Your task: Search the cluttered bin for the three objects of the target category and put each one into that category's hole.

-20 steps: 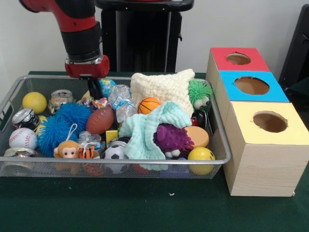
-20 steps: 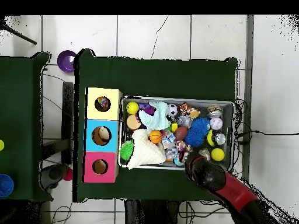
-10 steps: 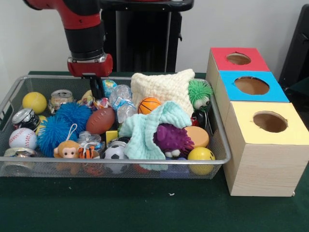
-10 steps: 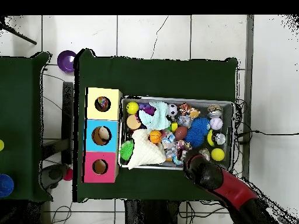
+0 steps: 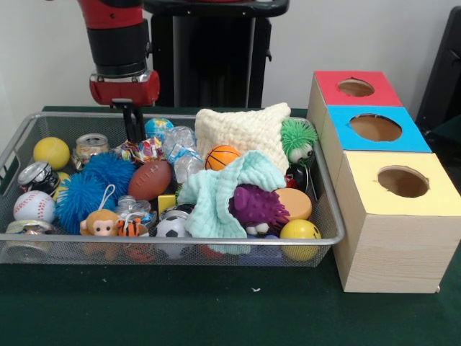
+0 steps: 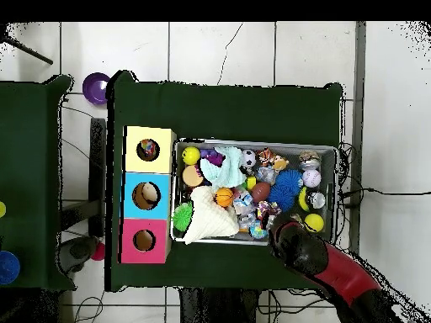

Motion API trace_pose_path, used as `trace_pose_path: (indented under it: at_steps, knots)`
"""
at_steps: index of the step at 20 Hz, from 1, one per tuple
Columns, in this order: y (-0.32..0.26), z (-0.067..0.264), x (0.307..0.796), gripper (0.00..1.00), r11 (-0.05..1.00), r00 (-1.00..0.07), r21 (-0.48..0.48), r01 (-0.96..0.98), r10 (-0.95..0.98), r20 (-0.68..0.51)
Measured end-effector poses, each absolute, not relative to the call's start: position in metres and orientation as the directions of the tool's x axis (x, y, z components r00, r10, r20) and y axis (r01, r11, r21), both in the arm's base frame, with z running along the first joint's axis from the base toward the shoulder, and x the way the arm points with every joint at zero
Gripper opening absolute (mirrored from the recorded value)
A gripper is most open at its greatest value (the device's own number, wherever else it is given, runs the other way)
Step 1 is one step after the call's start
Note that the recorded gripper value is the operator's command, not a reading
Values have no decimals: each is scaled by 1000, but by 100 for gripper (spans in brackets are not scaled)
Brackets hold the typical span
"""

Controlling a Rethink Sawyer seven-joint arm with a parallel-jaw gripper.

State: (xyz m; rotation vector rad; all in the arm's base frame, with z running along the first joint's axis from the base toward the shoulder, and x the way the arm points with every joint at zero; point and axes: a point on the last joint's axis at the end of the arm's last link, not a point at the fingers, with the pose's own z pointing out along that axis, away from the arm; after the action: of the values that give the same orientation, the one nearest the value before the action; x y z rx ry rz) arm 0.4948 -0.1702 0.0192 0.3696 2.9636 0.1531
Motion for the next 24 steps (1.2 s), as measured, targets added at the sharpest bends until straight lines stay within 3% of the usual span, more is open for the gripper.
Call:
trace_pose_path:
  at_steps: [15,16,24]
  knots:
    - [-174,51,489,0,966,-973,131,223,228,-25]
    - [-175,52,489,100,966,-974,130,223,228,-22]
    - [-182,54,487,100,964,-970,127,235,240,-28]
